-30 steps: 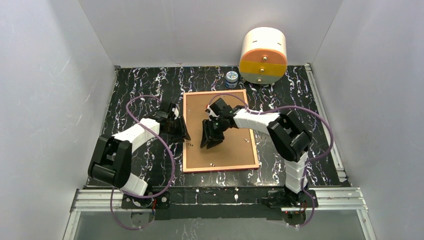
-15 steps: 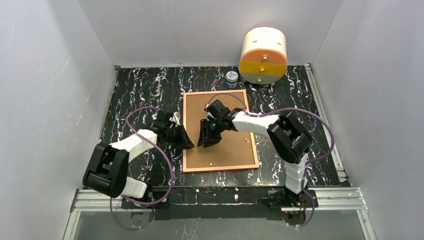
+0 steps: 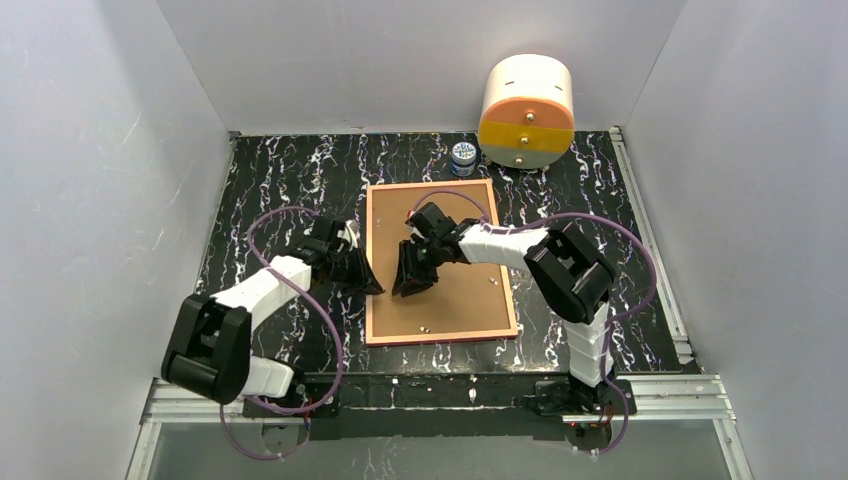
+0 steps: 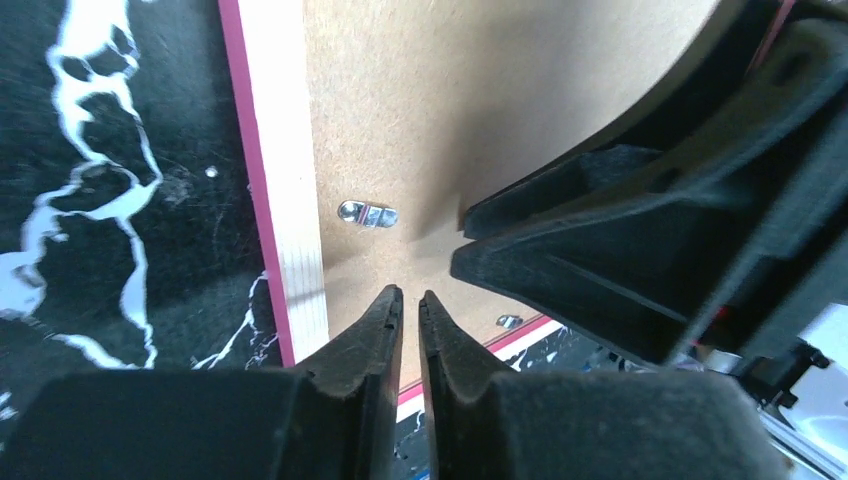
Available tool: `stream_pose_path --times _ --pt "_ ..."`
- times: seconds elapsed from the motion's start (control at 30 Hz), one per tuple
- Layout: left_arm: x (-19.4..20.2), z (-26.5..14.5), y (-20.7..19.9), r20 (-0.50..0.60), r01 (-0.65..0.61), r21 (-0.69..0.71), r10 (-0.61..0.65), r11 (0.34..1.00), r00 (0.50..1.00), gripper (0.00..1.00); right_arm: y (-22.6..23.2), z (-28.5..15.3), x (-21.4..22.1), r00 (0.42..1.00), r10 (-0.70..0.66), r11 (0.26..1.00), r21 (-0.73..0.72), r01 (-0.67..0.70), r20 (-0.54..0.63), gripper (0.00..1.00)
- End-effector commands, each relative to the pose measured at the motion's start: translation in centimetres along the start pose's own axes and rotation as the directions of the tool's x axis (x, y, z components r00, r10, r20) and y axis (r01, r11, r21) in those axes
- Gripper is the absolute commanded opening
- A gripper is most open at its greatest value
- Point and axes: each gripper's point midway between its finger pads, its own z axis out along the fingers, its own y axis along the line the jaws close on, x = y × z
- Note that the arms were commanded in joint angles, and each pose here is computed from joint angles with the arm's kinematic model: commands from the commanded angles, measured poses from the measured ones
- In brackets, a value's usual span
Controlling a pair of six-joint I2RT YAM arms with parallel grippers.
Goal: Put the photo into the frame
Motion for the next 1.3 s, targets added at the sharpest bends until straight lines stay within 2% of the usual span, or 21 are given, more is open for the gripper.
stream_pose_path --times 0.0,0.1,0.17,0.27,0.43,0.83,1.0,1.27 --pt "-2.4 -3.5 0.0 0.107 -0.097 -0.118 0.110 0.988 0.988 0.14 2.1 0.4 -1.5 0.999 -0.014 0.998 -0.058 0.016 0.047 0.38" --pt "-2.9 -3.9 1.0 0.136 -0.091 -0.180 0.116 0.980 0.984 0.22 2.5 0.7 -2.2 0.998 -0.011 0.998 -0.059 0.015 0.066 0.39" --pt "-2.4 -3.4 1.7 0.111 -0.086 -0.195 0.109 0.977 0.988 0.25 2.5 1.1 -2.6 0.997 -0.013 0.999 -0.046 0.016 0.072 0.40" --pt "-1.1 -2.0 2.2 0.040 -0.069 -0.177 0.077 0.982 0.996 0.26 2.1 1.8 -3.0 0.997 -0.012 1.000 -0.022 0.014 0.071 0.40" --pt "-0.1 -0.9 2.7 0.011 -0.044 -0.156 0.046 0.987 0.999 0.26 1.7 2.6 -3.2 0.998 -0.022 1.000 0.000 0.022 0.058 0.39" --pt "0.9 -0.4 4.1 -0.028 -0.041 -0.191 0.036 0.981 0.999 0.06 1.9 4.3 -0.7 0.994 -0.095 0.995 -0.039 0.093 -0.054 0.20" --pt "1.1 -0.3 4.2 -0.032 -0.036 -0.195 0.031 0.980 0.999 0.03 1.9 4.5 -0.6 0.993 -0.094 0.995 -0.045 0.091 -0.066 0.14" --pt "1.0 -0.5 4.1 -0.032 -0.040 -0.200 0.034 0.979 0.999 0.00 1.9 5.2 -0.9 0.994 -0.091 0.995 -0.053 0.088 -0.058 0.12"
